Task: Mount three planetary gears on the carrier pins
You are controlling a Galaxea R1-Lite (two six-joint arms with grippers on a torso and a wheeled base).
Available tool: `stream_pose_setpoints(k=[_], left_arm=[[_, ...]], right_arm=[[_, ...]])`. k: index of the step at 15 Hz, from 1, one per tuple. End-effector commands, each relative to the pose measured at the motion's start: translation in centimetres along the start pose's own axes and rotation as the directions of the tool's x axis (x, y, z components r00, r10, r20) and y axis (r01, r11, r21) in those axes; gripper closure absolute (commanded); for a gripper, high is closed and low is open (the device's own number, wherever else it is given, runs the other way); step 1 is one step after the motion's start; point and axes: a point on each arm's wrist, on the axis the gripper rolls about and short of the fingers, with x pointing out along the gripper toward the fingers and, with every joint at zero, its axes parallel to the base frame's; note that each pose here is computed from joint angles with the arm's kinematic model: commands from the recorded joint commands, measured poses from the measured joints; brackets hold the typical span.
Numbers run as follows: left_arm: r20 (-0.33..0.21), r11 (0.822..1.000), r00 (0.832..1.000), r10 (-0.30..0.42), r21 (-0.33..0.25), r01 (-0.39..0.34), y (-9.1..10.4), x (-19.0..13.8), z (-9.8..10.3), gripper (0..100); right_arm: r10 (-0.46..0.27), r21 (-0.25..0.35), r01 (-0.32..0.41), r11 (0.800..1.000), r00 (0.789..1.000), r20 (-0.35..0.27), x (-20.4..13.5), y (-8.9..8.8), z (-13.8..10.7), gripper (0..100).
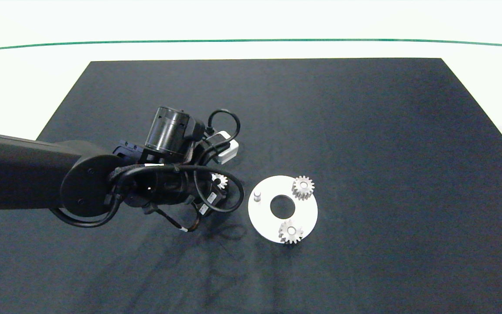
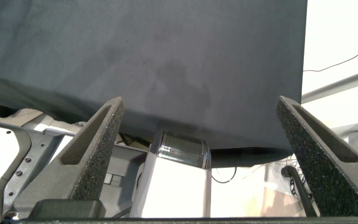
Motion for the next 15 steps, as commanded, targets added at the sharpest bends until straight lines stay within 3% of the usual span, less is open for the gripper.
stream_pose_setpoints(k=[1, 9, 15], left_arm=[[-0.004, 1.0, 1.0, -0.001, 0.004, 0.001, -0.1, -0.1, -0.1, 63], [-0.007, 1.0, 1.0, -0.001, 0.005, 0.001, -0.1, -0.1, -0.2, 79], [0.027, 1.0, 1.0, 0.007, 0.003, -0.007, 0.1, -1.1, 0.4, 90]], right_arm=[[0.004, -0.002, -0.004, 1.0, 1.0, -0.005, 0.0, 0.0, -0.1, 0], [0.001, -0.002, -0.001, 1.0, 1.0, -0.003, -0.1, 0.0, -0.1, 0], [-0.001, -0.004, 0.001, 1.0, 1.0, 0.006, -0.2, 0.0, -0.1, 0]])
